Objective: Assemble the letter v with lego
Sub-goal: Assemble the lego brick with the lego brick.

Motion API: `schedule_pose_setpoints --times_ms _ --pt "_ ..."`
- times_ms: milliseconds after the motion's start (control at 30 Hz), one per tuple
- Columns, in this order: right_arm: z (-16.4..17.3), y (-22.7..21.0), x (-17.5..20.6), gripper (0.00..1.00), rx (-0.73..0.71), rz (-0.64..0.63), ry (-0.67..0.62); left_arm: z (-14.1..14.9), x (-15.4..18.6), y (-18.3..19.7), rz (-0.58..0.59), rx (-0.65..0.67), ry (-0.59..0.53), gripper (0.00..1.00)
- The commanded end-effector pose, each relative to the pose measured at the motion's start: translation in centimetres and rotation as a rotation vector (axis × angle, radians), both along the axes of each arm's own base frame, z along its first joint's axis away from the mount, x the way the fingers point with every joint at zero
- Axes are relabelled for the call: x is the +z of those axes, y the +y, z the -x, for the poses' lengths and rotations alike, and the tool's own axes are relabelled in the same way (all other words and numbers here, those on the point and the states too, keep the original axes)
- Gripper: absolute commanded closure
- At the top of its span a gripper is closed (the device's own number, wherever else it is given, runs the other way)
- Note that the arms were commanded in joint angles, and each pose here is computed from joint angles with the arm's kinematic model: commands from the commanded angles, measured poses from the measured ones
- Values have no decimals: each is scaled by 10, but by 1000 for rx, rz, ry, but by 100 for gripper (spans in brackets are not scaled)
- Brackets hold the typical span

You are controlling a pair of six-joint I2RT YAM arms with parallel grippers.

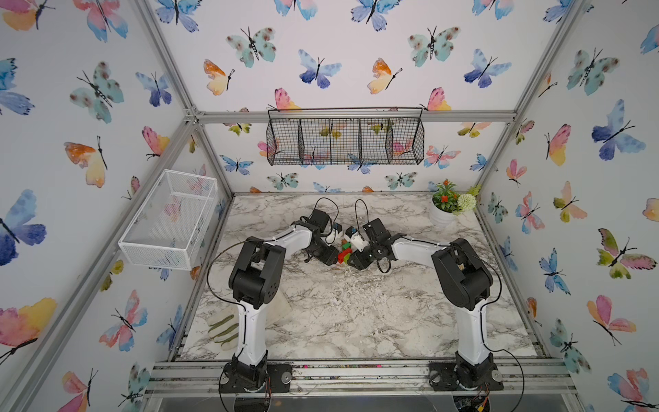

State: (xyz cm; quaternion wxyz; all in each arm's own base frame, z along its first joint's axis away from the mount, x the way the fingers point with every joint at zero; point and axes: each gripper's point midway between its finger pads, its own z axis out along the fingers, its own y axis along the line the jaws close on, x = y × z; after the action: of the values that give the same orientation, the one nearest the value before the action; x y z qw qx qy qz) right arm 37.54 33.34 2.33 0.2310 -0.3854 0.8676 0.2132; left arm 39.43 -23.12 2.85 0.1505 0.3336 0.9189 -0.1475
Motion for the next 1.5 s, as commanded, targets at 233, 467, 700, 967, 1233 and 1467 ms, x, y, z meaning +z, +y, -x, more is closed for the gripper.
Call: schedule_pose_setpoints --times_ms 233,467,700,967,1233,1467 --pt "11 -24 -41 45 -28 101 95 9 -15 2 -36 -28 52 44" --pt "8 -28 -42 45 -38 107 95 9 -16 2 -32 -29 57 44" --pt "11 -29 -46 45 -39 109 107 10 -15 1 -24 -25 67 39" --pt "12 -29 -50 46 -42 108 117 9 -2 -1 -7 -28 42 41" --pt "13 -29 -52 46 -41 106 123 12 -9 0 -18 -35 61 45" --pt "12 -28 -52 46 -40 106 122 12 -10 0 -17 -33 66 46"
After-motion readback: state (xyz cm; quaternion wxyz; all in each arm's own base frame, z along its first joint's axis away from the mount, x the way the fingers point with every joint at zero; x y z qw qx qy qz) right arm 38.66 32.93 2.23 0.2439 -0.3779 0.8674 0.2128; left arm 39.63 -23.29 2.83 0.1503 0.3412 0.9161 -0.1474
